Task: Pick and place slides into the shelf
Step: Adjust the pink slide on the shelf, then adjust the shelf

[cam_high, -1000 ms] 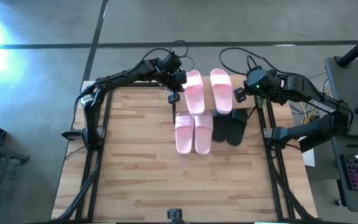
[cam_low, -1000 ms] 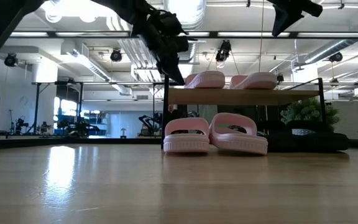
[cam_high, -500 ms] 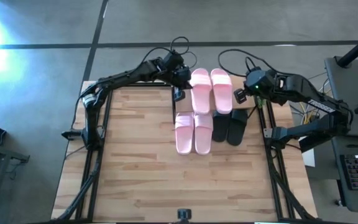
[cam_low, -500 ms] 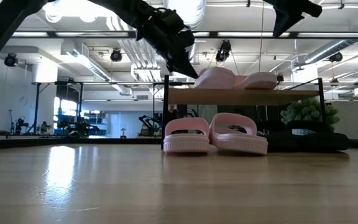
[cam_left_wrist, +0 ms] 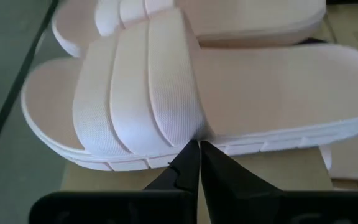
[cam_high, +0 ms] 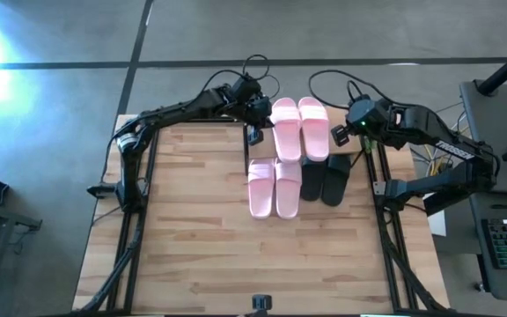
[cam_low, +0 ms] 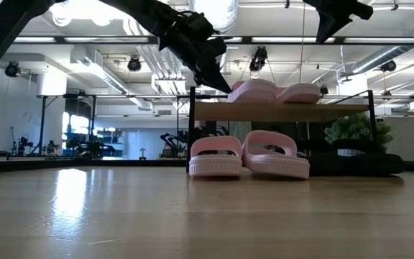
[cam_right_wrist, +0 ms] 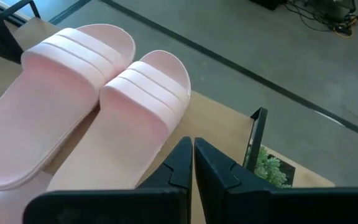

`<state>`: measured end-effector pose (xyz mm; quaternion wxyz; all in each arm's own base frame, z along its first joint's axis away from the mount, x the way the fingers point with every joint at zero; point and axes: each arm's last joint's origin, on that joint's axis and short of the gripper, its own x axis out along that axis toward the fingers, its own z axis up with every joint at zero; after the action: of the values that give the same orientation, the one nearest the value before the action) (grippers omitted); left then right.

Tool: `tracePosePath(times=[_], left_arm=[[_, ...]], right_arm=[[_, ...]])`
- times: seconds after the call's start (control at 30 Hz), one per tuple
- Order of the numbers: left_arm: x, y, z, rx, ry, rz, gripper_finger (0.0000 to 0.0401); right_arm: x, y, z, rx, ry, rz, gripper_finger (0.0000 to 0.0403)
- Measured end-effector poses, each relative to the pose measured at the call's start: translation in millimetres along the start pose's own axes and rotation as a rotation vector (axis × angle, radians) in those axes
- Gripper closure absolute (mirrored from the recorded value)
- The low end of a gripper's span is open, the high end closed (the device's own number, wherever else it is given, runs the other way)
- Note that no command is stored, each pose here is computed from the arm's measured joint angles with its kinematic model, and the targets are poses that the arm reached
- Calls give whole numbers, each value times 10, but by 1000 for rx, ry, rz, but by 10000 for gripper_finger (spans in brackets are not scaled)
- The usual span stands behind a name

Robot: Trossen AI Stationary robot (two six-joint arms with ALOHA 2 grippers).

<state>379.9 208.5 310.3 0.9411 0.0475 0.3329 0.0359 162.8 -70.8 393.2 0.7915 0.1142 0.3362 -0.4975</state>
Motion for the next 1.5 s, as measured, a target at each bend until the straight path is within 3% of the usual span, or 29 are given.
tracePosePath(times=[0.6, 0.73, 0.9, 1.23, 1.5], left_arm=[[8, -16, -40, 7, 31, -13, 401], [-3, -32, -96, 75, 99, -14, 401], [-46, -86, -203, 69, 231, -43, 401], [-510, -229, 3, 37, 169, -14, 401], [-485, -267, -9, -2, 169, -27, 401]], right_arm=[[0, 2, -2, 8, 5, 8, 394], [-1, 2, -27, -6, 40, 33, 394], [-3, -11, -75, 14, 98, 47, 394], [-5, -120, -284, 146, 272, -98, 394], [243, -111, -457, 190, 370, -197, 394]])
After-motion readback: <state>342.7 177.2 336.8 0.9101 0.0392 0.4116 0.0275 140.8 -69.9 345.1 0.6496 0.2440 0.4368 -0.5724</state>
